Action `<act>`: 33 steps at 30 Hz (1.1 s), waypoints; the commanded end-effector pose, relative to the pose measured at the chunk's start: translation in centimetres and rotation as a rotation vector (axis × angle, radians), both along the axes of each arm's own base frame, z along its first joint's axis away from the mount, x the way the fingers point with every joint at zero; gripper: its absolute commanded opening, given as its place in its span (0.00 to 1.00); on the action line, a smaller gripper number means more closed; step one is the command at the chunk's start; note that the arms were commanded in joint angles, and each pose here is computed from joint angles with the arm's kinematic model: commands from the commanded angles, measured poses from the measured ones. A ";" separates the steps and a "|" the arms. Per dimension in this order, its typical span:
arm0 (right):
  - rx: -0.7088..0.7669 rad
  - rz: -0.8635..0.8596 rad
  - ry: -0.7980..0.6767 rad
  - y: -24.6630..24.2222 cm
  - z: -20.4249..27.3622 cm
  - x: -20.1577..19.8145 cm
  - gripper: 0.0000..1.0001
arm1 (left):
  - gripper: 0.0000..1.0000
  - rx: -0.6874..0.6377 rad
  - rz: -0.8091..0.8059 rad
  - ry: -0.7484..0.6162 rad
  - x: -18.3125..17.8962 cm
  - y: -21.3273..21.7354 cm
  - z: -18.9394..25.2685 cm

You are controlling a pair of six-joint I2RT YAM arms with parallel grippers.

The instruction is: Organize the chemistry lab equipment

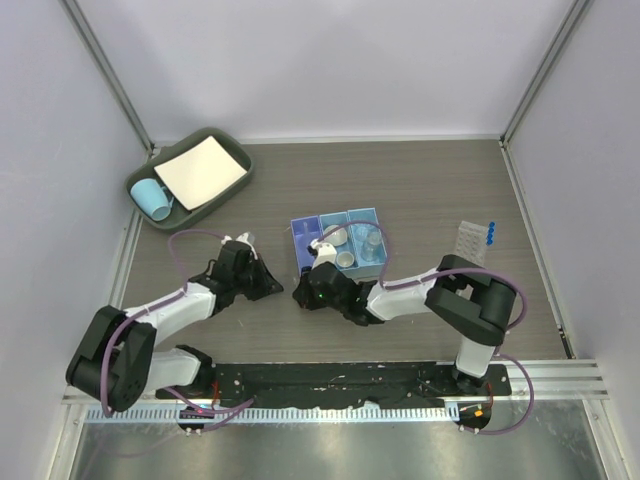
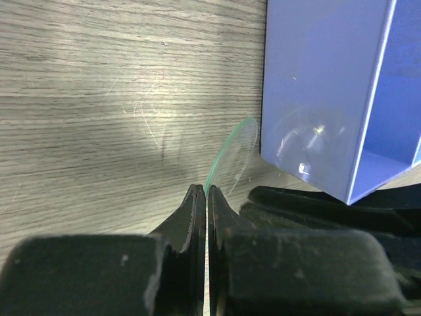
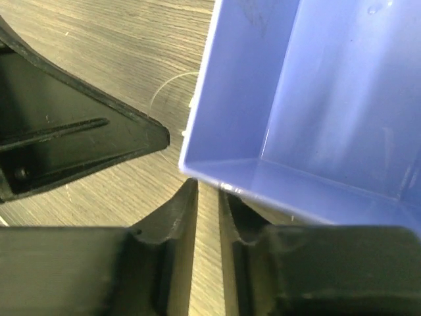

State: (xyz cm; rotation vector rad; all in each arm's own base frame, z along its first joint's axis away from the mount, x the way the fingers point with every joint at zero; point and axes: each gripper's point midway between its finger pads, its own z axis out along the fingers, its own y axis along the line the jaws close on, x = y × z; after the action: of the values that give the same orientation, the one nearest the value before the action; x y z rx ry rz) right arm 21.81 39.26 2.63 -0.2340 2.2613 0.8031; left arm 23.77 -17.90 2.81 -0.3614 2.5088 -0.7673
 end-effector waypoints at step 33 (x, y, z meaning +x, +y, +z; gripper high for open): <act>-0.195 -0.058 -0.106 -9.2 10.3 -2.1 0.47 | 0.00 -0.043 -0.207 -0.165 2.6 -4.1 15.6</act>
State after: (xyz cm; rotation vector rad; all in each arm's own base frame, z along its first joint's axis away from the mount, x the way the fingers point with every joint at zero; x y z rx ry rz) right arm 19.27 31.25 10.65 -0.3190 2.2847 0.5630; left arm 25.45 -19.47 16.94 -0.1733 2.3987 -0.7897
